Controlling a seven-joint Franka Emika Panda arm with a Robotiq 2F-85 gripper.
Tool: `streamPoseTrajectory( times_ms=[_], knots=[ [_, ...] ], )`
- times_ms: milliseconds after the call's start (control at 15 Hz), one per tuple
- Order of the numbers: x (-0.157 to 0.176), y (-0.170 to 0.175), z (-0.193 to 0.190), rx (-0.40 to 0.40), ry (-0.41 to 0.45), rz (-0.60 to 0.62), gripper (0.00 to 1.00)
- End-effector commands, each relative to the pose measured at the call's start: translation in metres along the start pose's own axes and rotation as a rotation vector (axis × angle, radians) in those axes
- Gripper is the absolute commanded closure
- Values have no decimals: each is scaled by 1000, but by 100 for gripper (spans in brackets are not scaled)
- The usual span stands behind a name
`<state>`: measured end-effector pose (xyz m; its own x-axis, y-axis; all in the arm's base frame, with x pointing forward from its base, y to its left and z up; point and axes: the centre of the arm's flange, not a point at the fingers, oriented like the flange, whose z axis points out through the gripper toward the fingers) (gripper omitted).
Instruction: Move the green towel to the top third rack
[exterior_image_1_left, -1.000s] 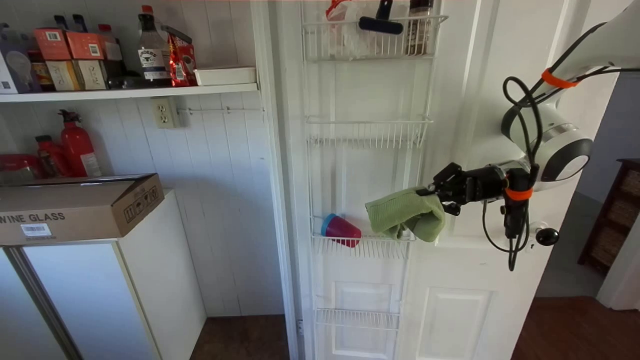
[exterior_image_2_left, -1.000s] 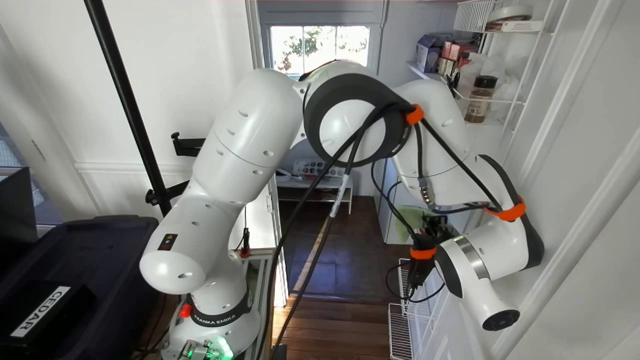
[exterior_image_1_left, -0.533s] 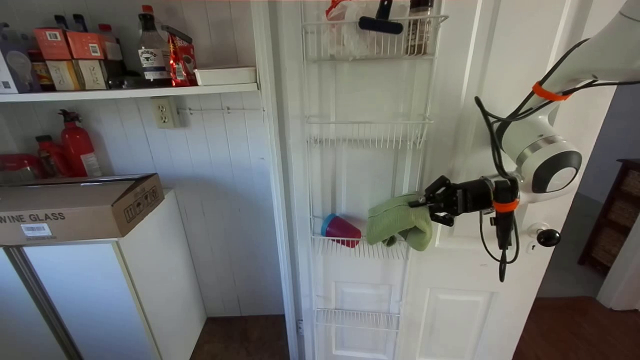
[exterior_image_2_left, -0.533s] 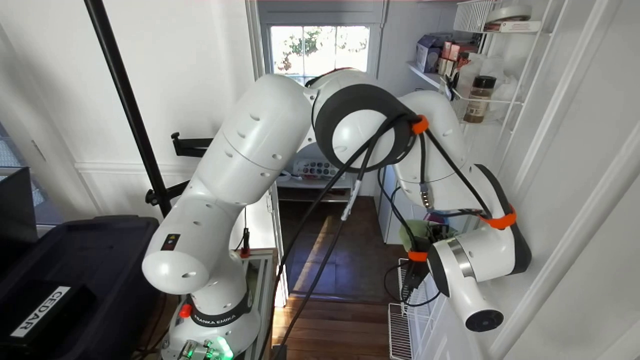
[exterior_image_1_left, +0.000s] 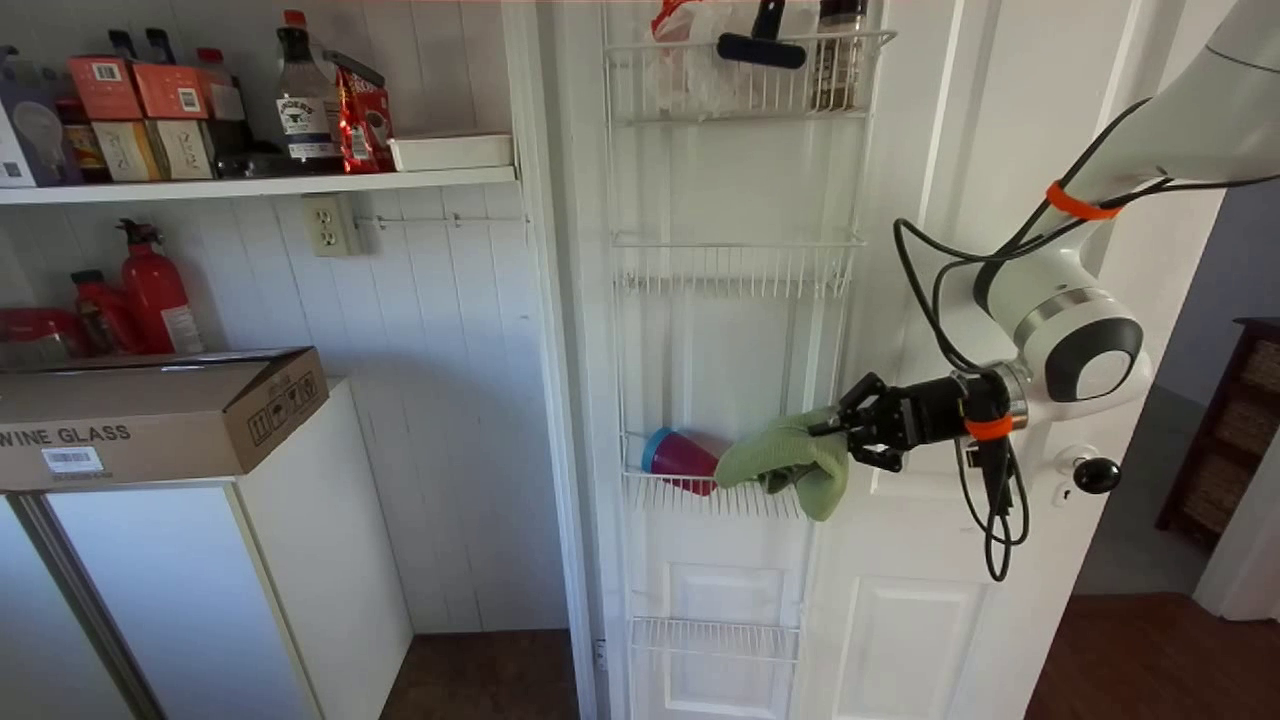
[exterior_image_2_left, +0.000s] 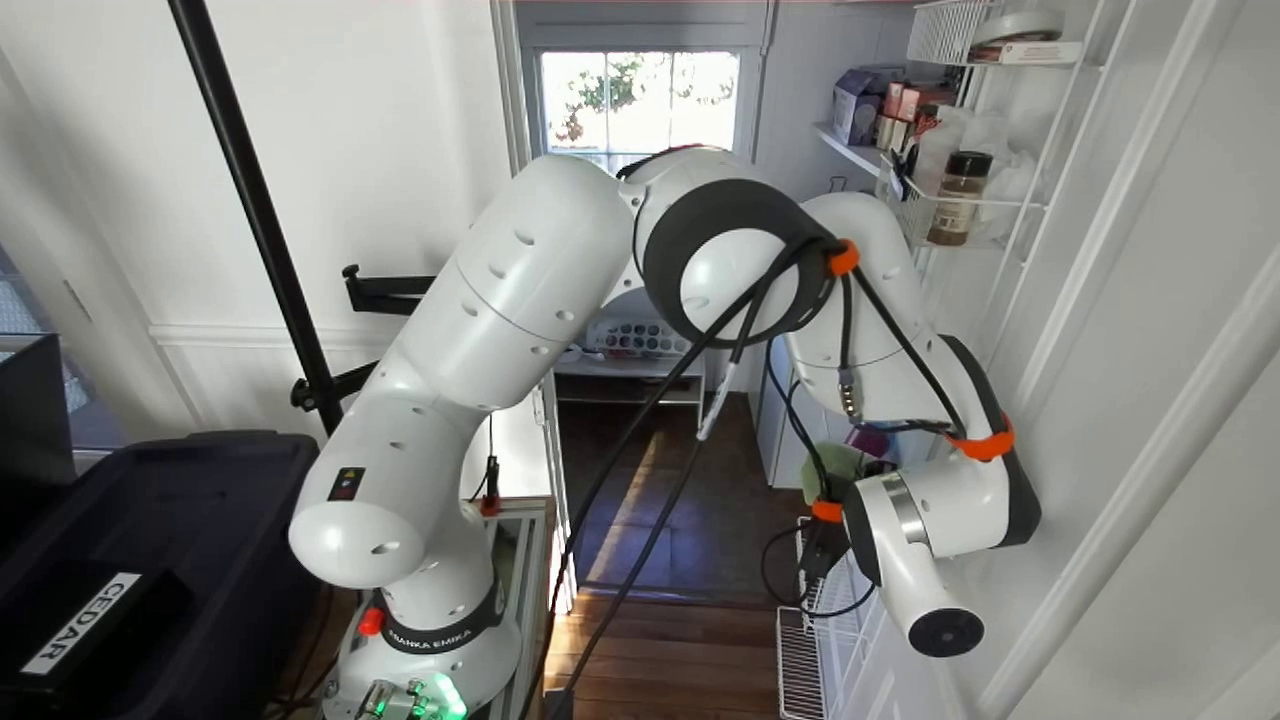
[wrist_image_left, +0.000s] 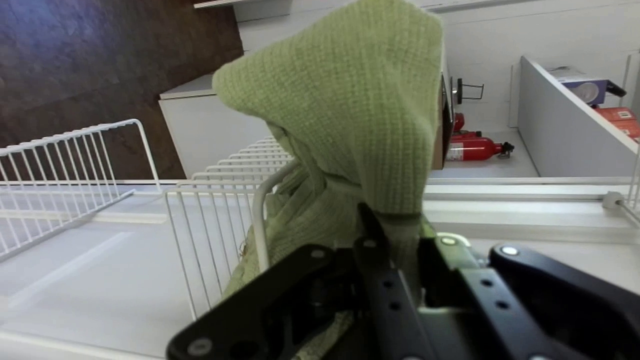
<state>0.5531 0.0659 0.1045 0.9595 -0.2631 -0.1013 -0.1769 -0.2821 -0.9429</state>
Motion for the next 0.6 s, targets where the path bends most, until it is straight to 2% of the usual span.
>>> streamPoseTrajectory(
  times_ms=[0,67,533],
  knots=[
    [9,-2,7,-39,39,43,78],
    [9,-2,8,-39,40,51,58],
    [11,-22,-1,8,17,26,10]
  ],
)
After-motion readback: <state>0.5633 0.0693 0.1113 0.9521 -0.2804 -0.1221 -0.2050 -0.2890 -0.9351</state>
